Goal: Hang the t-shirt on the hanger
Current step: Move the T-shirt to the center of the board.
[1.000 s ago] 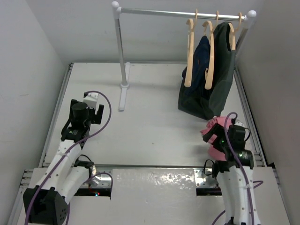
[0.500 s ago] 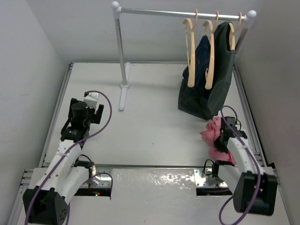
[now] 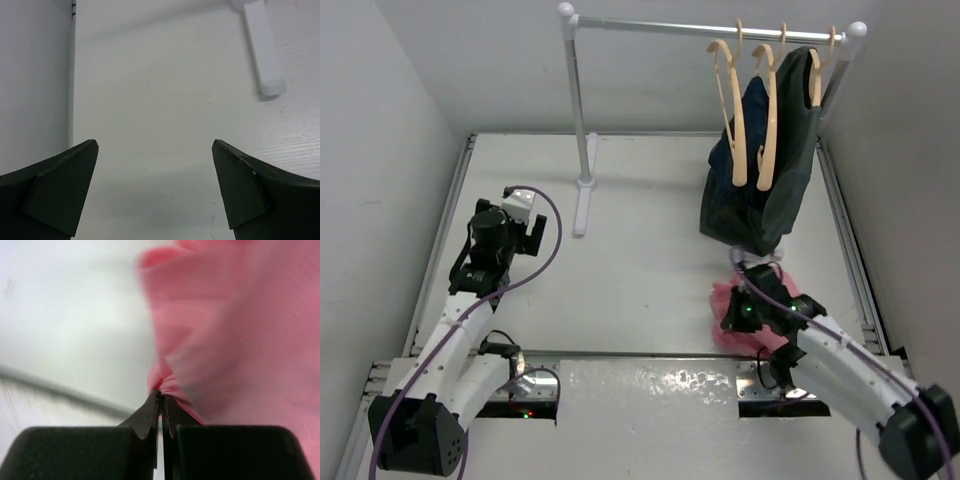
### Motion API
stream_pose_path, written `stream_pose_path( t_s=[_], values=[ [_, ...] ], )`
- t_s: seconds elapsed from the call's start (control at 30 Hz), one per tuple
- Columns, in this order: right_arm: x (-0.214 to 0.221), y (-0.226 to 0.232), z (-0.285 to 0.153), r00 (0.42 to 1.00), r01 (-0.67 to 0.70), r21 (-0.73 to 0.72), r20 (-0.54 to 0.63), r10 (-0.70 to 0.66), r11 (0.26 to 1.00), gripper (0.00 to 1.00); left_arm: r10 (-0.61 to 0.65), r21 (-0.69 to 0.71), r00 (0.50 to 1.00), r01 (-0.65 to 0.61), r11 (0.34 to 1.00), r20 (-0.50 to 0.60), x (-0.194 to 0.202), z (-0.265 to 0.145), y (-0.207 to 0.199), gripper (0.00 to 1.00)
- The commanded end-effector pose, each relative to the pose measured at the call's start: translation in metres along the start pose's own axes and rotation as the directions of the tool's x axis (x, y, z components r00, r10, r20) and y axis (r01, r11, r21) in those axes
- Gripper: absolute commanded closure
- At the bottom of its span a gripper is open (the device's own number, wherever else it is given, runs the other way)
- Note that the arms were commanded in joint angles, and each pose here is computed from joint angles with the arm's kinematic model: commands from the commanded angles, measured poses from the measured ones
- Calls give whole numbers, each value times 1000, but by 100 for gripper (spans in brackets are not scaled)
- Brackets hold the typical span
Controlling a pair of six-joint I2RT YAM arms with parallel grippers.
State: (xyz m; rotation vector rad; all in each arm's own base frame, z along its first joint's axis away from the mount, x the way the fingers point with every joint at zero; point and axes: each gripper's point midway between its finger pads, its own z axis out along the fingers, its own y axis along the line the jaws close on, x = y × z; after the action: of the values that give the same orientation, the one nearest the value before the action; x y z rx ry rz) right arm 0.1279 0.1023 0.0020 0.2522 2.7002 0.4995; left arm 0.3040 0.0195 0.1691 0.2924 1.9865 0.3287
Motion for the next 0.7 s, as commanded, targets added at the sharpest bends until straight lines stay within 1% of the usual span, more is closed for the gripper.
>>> stream_pose_path(
  t_s=[0.0, 0.03, 0.07, 0.1, 0.17, 0.2, 0.23, 0.27, 0.3, 0.37, 0.4, 0.47, 0.5, 0.57, 0.6, 0.63, 0.67],
  values=[
    [-2, 73, -16, 926, 374, -190, 15, -378, 908, 100, -21, 51, 990, 14, 999, 138, -43, -2, -1, 6],
    [-12, 96, -24, 880, 472, -208, 56, -471, 857, 100, -24, 81, 989, 13, 997, 146, -44, -1, -6, 6],
    [-9, 99, -15, 841, 535, -172, 17, -541, 827, 100, -31, 97, 988, 16, 995, 151, -45, -1, -9, 6],
    [-11, 135, -25, 749, 656, -217, 67, -659, 723, 100, -35, 113, 987, 17, 993, 159, -48, -1, -12, 6],
    [-16, 167, -25, 644, 757, -216, 81, -761, 617, 100, -51, 146, 984, 27, 989, 168, -51, -2, -18, 6],
    [-25, 206, -24, 562, 818, -231, 120, -819, 527, 100, -64, 147, 983, 39, 988, 172, -52, -1, -18, 6],
    [-33, 228, -26, 533, 837, -243, 153, -832, 491, 100, -91, 131, 981, 69, 989, 169, -53, -1, -15, 7],
    [-34, 253, -28, 504, 849, -289, 195, -842, 441, 100, -107, 126, 979, 86, 988, 172, -55, -2, -13, 8],
    [-49, 291, -32, 463, 872, -307, 270, -844, 381, 100, -123, 100, 979, 107, 989, 165, -54, -2, -8, 8],
    [-60, 325, -42, 423, 890, -328, 335, -842, 316, 100, -176, 47, 969, 171, 984, 173, -59, -5, 4, 8],
    [-67, 351, -48, 383, 905, -339, 383, -840, 258, 100, -197, 19, 964, 197, 980, 177, -60, -6, 12, 8],
    [-65, 359, -50, 341, 910, -362, 372, -863, 203, 100, -222, -11, 956, 228, 974, 191, -63, -11, 21, 8],
    [-60, 364, -53, 320, 904, -395, 380, -868, 160, 100, -223, 0, 954, 228, 974, 199, -66, -13, 22, 8],
    [-57, 355, -46, 325, 895, -417, 365, -872, 158, 100, -206, 21, 958, 206, 978, 201, -66, -17, 20, 7],
    [-52, 340, -37, 309, 893, -425, 344, -887, 147, 100, -192, 65, 959, 183, 981, 208, -69, -18, 12, 8],
    [-54, 334, -42, 320, 890, -429, 343, -883, 156, 100, -169, 101, 961, 150, 984, 221, -71, -22, 7, 8],
    [-53, 321, -43, 333, 878, -446, 310, -890, 173, 100, -120, 129, 965, 92, 987, 232, -72, -24, 1, 8]
  ],
)
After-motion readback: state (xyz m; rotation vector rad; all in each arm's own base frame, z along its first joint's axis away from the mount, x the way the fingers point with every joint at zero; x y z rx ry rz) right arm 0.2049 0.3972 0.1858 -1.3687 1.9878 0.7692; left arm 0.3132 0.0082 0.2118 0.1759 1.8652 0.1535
